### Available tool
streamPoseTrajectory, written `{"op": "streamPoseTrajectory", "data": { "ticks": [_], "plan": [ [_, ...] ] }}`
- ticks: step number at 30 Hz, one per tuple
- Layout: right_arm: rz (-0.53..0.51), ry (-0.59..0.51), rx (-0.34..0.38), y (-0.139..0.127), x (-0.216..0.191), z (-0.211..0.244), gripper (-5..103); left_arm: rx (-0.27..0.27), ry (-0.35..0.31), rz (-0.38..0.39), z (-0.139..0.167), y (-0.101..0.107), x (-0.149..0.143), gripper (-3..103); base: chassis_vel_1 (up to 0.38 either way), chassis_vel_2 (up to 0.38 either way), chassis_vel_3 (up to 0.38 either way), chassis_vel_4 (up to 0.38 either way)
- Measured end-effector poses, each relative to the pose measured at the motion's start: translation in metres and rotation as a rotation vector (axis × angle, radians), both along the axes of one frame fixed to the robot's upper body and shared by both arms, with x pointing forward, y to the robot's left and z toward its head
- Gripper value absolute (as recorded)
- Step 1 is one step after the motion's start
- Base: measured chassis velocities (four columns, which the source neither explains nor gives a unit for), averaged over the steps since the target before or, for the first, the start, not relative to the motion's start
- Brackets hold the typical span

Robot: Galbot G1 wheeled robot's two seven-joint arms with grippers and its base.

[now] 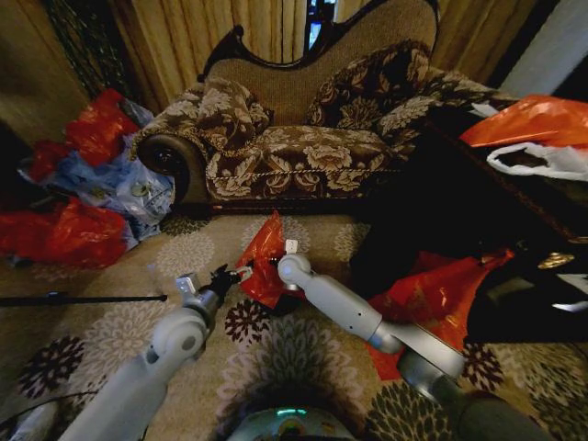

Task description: Place a garbage bag over the trash bin.

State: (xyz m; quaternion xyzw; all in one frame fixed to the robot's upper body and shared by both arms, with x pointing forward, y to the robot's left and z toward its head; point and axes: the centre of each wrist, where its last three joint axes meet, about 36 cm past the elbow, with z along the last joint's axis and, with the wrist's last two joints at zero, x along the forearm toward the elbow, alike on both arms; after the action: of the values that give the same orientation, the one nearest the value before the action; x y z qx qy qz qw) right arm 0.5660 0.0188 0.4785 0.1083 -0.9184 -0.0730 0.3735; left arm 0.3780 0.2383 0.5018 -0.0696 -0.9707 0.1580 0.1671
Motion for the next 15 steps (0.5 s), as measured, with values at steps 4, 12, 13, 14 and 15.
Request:
{"op": "streamPoseTrajectory", "data": {
  "ticks": [4, 12, 13, 14, 15],
  "plan": [
    [0.011, -0.003, 0.000, 0.002, -0.006, 0.000, 100, -0.004, 0.000, 0.011, -0.001, -0.002, 0.008, 100, 0.000, 0.000, 0.000, 0.000],
    [0.023, 0.000, 0.004, 0.007, -0.012, -0.004, 100, -0.002, 0.008, 0.064, -0.008, 0.003, 0.023, 86, 0.000, 0.000, 0.000, 0.000],
    [0.026, -0.001, 0.005, 0.007, -0.013, -0.004, 100, -0.001, 0.013, 0.075, -0.012, 0.004, 0.027, 81, 0.000, 0.000, 0.000, 0.000],
    [0.030, -0.002, 0.005, 0.008, -0.014, -0.003, 100, -0.003, 0.015, 0.082, -0.014, 0.005, 0.030, 76, 0.000, 0.000, 0.000, 0.000],
    [0.030, -0.002, 0.005, 0.008, -0.014, -0.003, 100, -0.003, 0.015, 0.082, -0.014, 0.005, 0.030, 76, 0.000, 0.000, 0.000, 0.000]
  ]
}}
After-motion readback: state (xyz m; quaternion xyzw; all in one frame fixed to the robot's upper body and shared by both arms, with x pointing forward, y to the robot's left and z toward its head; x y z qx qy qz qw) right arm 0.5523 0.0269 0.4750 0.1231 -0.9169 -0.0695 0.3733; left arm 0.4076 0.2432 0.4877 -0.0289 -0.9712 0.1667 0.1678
